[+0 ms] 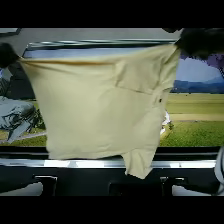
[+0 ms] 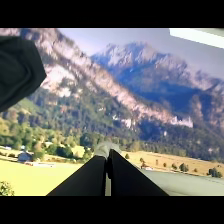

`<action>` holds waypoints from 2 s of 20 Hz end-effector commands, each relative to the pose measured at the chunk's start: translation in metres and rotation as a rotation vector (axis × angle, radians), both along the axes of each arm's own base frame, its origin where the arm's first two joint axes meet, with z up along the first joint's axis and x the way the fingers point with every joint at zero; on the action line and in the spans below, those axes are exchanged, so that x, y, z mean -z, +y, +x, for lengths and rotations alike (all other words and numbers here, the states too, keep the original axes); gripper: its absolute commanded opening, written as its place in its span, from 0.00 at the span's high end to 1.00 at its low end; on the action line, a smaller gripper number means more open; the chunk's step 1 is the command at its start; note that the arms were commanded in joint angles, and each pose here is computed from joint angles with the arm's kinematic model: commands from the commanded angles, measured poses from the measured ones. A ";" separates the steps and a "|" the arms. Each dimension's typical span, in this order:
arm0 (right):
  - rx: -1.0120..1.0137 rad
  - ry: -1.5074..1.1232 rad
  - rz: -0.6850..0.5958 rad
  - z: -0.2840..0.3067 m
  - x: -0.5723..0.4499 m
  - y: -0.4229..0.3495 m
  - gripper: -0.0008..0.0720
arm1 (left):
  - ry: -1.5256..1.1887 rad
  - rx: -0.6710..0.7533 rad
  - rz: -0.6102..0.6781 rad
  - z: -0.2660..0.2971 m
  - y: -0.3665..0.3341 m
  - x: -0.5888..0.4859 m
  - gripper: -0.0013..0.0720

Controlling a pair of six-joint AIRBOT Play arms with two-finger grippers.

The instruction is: Fold the clothes and pants, and hang the long-sleeved shirts on hangers.

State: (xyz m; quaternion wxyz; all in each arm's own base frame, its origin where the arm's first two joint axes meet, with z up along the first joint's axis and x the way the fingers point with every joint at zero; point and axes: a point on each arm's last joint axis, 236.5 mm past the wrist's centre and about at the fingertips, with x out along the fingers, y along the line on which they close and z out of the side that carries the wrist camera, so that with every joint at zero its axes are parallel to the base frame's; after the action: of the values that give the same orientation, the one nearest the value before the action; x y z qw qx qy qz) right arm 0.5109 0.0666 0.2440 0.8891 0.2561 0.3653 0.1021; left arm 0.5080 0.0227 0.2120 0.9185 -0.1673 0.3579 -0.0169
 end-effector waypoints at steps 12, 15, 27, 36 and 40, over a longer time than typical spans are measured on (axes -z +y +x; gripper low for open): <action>0.077 0.260 -0.087 0.092 0.223 -0.006 0.95 | 0.261 -0.022 -0.052 0.086 0.008 0.209 0.96; 0.024 0.417 -0.132 0.056 0.241 -0.007 0.95 | 0.435 0.020 -0.066 0.048 0.004 0.228 0.96; -0.075 0.740 -0.177 -0.002 0.315 -0.007 0.95 | 0.710 0.072 -0.099 0.004 -0.008 0.298 0.92; -0.270 0.602 -0.285 -0.013 0.252 -0.022 0.22 | 0.559 0.034 -0.073 0.015 0.025 0.213 0.01; -0.245 0.527 -0.111 -0.049 0.200 -0.065 0.23 | 0.576 -0.057 -0.049 -0.036 0.076 0.171 0.01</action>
State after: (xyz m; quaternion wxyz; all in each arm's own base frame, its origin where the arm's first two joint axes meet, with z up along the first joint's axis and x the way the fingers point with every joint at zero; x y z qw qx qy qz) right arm 0.4893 0.0211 0.0122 0.7522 0.1488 0.6370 0.0786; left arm 0.5037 0.0702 0.0147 0.7765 -0.1919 0.5998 0.0209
